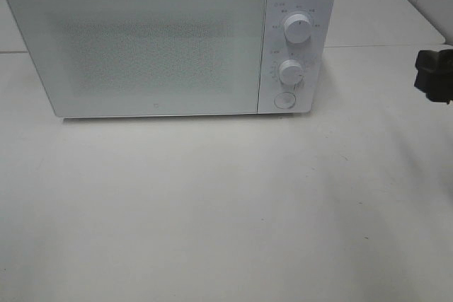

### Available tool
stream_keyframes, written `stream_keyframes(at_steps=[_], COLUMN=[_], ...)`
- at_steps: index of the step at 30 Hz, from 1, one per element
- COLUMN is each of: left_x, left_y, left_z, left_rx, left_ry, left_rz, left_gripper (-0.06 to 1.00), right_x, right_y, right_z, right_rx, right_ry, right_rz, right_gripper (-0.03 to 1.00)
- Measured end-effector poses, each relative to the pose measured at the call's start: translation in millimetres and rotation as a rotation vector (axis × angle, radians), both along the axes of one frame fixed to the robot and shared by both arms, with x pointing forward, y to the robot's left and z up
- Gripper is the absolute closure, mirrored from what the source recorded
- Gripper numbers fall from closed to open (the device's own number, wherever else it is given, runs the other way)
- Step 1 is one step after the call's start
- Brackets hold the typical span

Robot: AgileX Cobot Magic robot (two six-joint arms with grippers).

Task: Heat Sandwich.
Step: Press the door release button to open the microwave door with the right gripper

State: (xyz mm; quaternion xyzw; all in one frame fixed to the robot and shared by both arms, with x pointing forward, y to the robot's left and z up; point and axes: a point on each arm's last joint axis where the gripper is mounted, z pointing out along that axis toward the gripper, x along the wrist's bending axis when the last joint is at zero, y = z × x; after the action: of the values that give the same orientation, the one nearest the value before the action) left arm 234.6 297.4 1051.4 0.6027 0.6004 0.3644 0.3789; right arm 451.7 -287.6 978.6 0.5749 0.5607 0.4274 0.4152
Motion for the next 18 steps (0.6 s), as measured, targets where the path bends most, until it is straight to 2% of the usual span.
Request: stream_keyframes(at_steps=[7, 18], left_x=[0.0, 0.0], left_y=[0.0, 0.0], left_z=[0.0, 0.0], left_rx=[0.0, 0.0], left_ry=[0.0, 0.0], left_rz=[0.0, 0.0], left_gripper=[-0.03, -0.03], right_x=[3.9, -0.1], right_y=[29.7, 70.4], right_z=[-18.0, -39.8], right_rx=[-0.043, -0.039], right_ry=[0.004, 0.024], right_rz=[0.054, 0.097], right_gripper=[0.2, 0.2])
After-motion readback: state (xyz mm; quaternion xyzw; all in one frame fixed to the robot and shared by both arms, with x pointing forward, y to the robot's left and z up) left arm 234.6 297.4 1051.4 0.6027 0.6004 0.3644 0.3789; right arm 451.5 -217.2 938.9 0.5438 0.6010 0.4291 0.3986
